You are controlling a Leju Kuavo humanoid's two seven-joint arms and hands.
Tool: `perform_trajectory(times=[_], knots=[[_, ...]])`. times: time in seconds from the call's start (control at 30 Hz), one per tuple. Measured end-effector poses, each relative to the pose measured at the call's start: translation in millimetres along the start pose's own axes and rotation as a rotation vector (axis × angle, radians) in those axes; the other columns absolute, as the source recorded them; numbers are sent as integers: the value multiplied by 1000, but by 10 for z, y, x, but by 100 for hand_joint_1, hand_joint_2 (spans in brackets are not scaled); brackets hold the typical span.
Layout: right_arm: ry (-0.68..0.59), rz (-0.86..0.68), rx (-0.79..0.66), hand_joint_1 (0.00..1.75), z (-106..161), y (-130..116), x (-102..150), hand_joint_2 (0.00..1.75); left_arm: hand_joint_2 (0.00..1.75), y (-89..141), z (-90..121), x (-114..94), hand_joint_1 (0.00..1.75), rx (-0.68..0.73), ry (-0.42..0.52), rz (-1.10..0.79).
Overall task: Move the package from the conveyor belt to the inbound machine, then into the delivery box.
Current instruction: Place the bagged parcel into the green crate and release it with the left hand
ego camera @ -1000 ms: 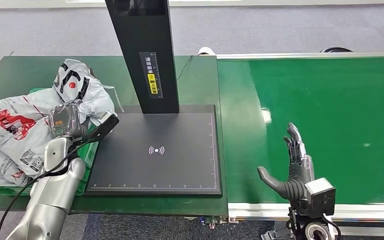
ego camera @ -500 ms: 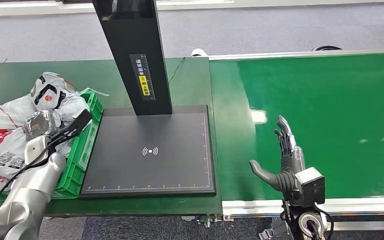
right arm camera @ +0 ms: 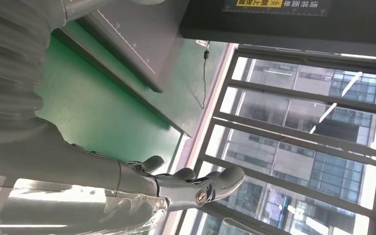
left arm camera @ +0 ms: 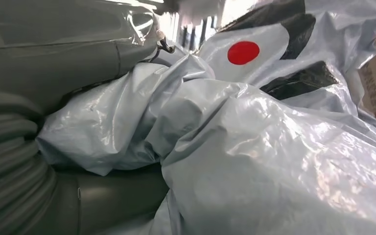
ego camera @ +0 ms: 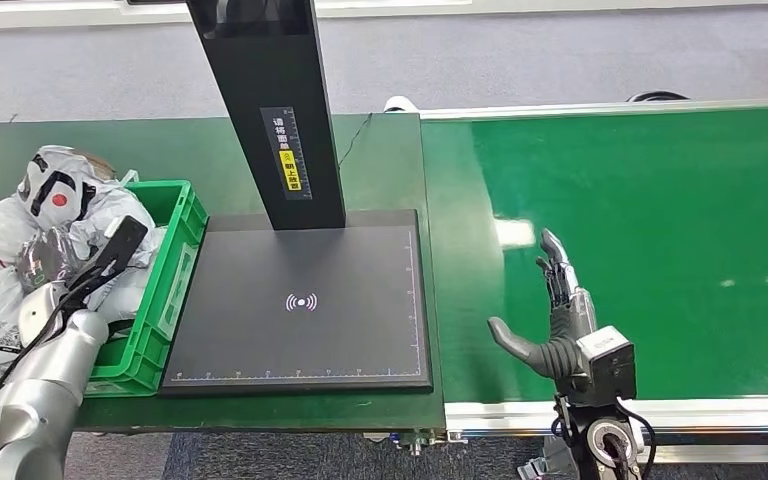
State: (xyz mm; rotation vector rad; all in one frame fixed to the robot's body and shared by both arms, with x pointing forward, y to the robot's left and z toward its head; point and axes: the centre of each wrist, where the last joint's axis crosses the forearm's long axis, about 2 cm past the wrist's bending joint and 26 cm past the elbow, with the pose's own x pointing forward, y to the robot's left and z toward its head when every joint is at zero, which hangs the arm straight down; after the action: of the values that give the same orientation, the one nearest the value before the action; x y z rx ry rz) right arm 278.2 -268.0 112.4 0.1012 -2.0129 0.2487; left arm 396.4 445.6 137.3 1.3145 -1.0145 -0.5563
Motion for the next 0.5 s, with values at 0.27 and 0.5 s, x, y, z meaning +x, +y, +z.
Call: perform_trajectory(times=[0.27, 0.5], knots=[[7, -2, 6, 0, -53, 7, -35, 175, 175, 4, -50, 93, 175, -186, 8, -58], [12, 1, 16, 0, -138, 8, -70, 175, 175, 20, -100, 225, 167, -396, -10, -152]])
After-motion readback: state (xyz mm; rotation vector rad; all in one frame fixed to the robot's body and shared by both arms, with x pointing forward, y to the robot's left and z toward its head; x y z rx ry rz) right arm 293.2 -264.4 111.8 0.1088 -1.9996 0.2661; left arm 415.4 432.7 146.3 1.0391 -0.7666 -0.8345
